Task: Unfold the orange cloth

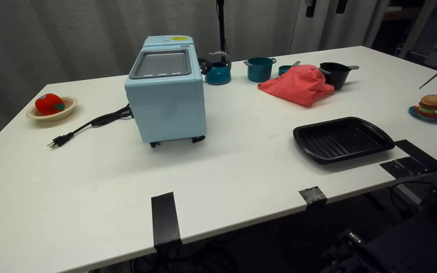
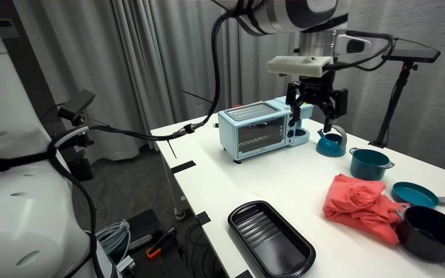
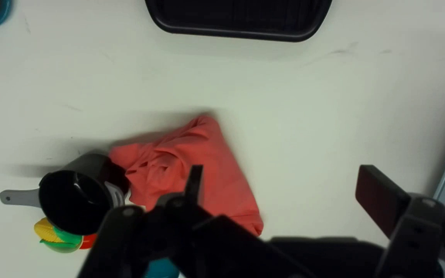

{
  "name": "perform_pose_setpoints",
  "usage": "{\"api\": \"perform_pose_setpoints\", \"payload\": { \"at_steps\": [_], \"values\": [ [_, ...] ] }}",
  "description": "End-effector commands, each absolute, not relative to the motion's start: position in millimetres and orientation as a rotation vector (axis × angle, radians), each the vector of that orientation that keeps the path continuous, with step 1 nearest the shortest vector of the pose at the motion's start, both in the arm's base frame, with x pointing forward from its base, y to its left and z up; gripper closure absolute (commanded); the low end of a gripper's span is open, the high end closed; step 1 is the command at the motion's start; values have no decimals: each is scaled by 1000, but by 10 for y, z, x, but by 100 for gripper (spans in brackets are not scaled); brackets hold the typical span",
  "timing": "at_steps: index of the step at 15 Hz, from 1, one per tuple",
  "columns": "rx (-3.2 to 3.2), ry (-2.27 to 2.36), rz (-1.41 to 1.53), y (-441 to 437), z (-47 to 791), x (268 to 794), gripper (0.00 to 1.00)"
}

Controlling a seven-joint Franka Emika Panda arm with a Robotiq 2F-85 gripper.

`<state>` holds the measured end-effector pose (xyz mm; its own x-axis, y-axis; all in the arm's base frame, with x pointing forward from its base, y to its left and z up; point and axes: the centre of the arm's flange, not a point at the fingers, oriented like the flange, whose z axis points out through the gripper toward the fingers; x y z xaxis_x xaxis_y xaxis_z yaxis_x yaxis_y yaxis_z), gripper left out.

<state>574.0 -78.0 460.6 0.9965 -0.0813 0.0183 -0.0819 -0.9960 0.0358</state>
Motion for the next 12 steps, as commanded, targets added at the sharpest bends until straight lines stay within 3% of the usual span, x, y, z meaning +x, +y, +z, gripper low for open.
{"api": "perform_pose_setpoints", "payload": {
  "at_steps": [1,3,4,12],
  "values": [
    [3074,-188,58,-1151,4532,6372,0],
    [3063,-232,77,-1326,4502,6502,0],
    [3077,-206,49,-1149,4413,6194,0],
    [3072,-265,74,-1364,4330,6475,0]
  ]
}}
